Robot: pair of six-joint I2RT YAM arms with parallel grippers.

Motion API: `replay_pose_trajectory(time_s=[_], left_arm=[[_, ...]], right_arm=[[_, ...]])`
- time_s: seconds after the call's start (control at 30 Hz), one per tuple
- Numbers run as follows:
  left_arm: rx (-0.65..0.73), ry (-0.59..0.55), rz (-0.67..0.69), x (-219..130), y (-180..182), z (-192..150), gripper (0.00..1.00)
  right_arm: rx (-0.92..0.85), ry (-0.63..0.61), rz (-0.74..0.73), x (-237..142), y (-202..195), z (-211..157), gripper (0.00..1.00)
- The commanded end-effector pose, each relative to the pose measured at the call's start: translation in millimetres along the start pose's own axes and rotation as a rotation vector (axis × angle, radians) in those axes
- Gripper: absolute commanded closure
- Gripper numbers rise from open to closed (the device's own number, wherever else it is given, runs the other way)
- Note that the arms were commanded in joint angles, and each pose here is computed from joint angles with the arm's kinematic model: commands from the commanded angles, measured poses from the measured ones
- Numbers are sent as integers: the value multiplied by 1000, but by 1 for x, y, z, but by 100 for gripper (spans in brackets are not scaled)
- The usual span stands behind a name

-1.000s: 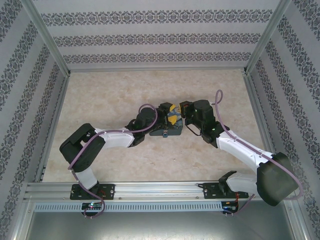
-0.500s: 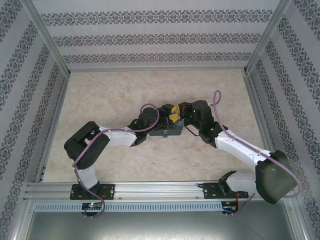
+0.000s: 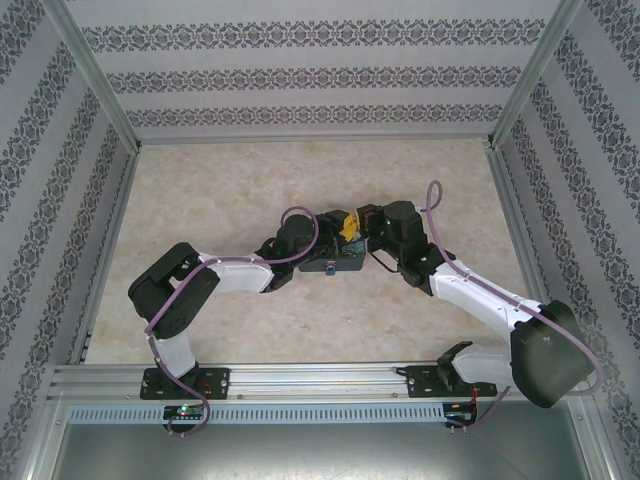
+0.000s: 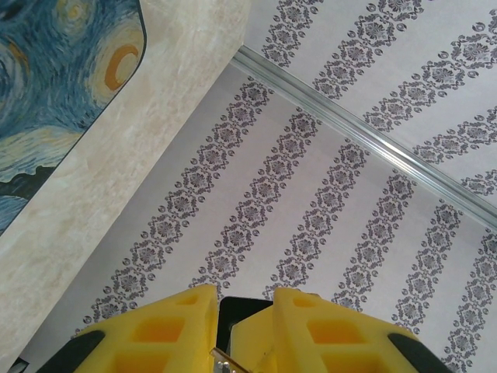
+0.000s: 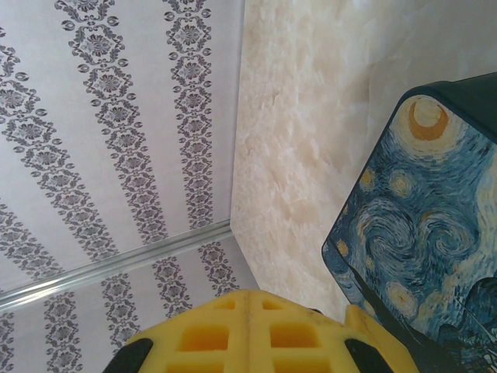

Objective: Unlock the padlock with the key

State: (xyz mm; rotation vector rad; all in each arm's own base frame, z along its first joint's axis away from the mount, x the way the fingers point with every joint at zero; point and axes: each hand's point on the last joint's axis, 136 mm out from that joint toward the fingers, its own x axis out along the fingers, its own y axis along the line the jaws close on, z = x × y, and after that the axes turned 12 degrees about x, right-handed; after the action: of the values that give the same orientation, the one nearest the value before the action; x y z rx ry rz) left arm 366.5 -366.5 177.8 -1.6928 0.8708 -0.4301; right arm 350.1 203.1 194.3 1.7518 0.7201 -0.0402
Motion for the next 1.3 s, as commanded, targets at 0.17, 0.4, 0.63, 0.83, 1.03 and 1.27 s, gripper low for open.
replay_pose_trajectory(time_s=[0.17, 0.4, 0.63, 0.83, 1.03, 1.27], left_arm=[[-35, 20, -26, 3, -10, -10, 85], [50, 0, -10, 3, -6, -2, 100], [400, 137, -89, 8, -36, 7, 100], [766, 324, -84, 14, -60, 2, 100], [1147, 335, 10, 3, -78, -1, 100], [1249, 298, -19, -9, -97, -5, 100]], right_arm=[[10, -19, 13, -1, -4, 2, 100], [-9, -35, 15, -12, -7, 12, 90], [-192, -78, -68, -50, -33, 60, 12], [-430, 69, -110, -59, -23, 56, 2], [-564, 260, 43, -57, 15, 23, 12], [-736, 320, 183, -65, 61, -6, 23]])
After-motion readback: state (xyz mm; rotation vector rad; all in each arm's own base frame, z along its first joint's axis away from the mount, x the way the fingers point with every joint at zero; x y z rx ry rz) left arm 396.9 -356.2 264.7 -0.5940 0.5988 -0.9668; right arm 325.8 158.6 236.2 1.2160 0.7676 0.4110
